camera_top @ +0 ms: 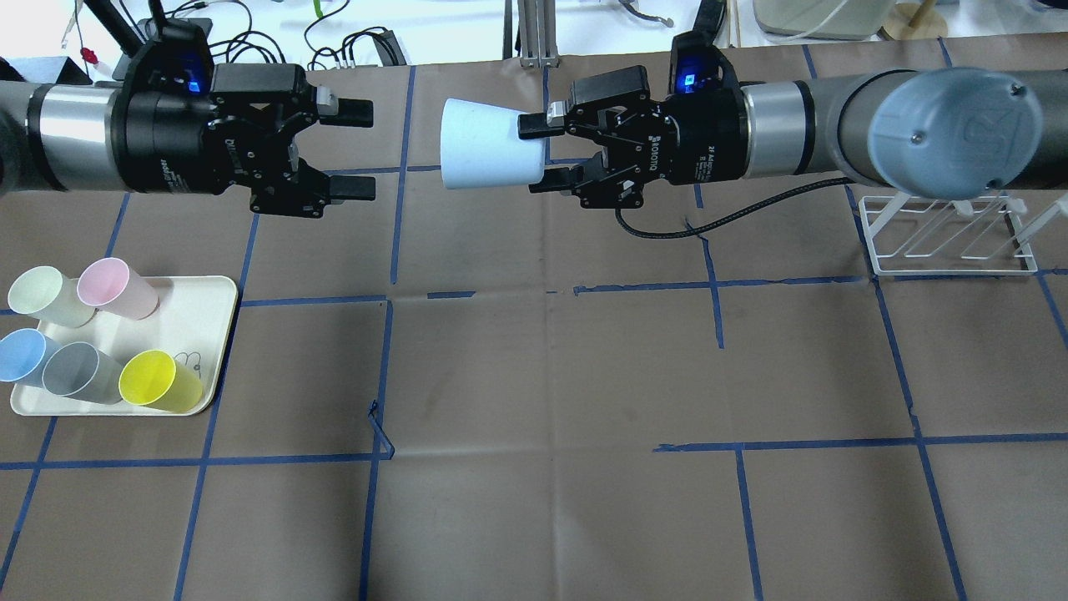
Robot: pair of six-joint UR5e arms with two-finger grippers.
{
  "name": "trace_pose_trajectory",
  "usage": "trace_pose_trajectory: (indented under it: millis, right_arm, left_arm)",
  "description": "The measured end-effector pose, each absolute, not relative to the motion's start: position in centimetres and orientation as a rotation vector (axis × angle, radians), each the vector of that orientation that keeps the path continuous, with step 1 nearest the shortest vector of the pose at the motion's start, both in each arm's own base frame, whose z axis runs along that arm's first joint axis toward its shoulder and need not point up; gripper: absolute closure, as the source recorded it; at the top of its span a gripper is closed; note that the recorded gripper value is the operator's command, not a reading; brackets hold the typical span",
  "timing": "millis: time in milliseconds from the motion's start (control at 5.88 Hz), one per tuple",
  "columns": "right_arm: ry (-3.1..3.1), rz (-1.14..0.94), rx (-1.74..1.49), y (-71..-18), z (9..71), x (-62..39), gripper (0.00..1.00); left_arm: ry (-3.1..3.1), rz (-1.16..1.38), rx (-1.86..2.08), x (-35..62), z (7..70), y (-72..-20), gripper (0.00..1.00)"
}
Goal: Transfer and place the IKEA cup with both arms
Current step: 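Carry the cup toward the left gripper while the left arm reaches toward it, then close the left gripper on the cup and open the right gripper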
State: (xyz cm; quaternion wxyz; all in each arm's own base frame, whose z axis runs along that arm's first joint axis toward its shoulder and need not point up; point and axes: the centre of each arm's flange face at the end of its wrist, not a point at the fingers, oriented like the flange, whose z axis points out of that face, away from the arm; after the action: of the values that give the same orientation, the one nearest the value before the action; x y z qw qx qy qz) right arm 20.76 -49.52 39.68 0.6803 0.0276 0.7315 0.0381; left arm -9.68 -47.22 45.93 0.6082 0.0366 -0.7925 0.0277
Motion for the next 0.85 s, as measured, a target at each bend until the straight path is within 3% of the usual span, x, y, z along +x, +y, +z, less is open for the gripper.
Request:
trace_pose_trajectory:
  millis: [340, 511, 681, 851]
  right_arm:
    - [1.642, 0.087, 0.061, -49.5, 39.7, 20.8, 0.68]
    - [1.642, 0.087, 0.061, -49.5, 39.7, 20.8, 0.68]
    - [1.642, 0.087, 0.061, -49.5, 39.7, 20.8, 0.68]
    - [1.642, 0.088, 0.061, -49.5, 39.7, 20.8, 0.68]
  left_arm:
    - [-1.821, 0.061, 0.033, -12.3, 46.0, -49.0, 0.13]
    - [-1.819, 0.048, 0.011, -13.5, 46.1, -49.4, 0.39]
    - [-1.822, 0.037, -0.019, -14.7, 46.0, -49.5, 0.86]
    - [-1.828, 0.034, -0.045, -15.4, 46.0, -49.5, 1.00]
